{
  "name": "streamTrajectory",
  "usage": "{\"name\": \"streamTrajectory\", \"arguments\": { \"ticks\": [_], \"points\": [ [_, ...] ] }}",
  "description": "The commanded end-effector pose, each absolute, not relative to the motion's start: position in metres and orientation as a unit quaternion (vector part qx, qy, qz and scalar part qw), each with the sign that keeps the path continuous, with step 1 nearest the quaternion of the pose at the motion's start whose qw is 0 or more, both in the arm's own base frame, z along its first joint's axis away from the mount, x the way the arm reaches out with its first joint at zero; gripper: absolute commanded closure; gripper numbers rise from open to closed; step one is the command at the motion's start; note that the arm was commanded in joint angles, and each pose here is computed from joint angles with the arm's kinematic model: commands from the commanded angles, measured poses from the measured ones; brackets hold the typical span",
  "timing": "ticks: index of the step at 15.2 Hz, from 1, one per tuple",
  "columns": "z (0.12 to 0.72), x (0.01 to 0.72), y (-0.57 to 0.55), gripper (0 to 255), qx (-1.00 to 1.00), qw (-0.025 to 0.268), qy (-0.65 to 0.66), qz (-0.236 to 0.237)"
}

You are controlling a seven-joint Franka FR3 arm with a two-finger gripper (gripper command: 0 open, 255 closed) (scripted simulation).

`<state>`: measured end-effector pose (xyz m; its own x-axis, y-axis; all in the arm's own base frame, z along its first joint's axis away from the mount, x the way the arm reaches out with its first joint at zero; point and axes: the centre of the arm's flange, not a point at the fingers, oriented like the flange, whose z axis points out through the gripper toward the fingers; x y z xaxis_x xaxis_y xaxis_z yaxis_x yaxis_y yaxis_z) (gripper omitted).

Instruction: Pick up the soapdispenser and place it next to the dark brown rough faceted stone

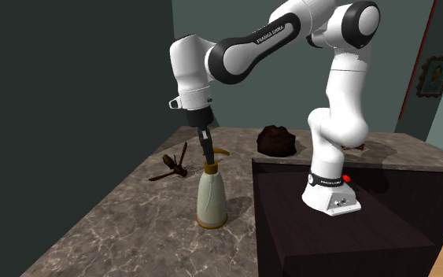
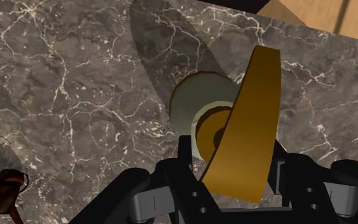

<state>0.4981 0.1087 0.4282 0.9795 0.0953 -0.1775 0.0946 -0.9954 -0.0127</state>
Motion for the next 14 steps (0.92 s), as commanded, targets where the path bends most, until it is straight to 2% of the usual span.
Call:
{"name": "streamTrajectory", "arguments": {
  "ticks": [1,7,14],
  "points": [
    [0.428,0.498,0.109,255,-0.995,0.002,-0.048,0.089],
    [0.428,0.498,0.109,255,-0.995,0.002,-0.048,0.089],
    [0.465,0.498,0.109,255,-0.995,0.002,-0.048,0.089]
  ]
}}
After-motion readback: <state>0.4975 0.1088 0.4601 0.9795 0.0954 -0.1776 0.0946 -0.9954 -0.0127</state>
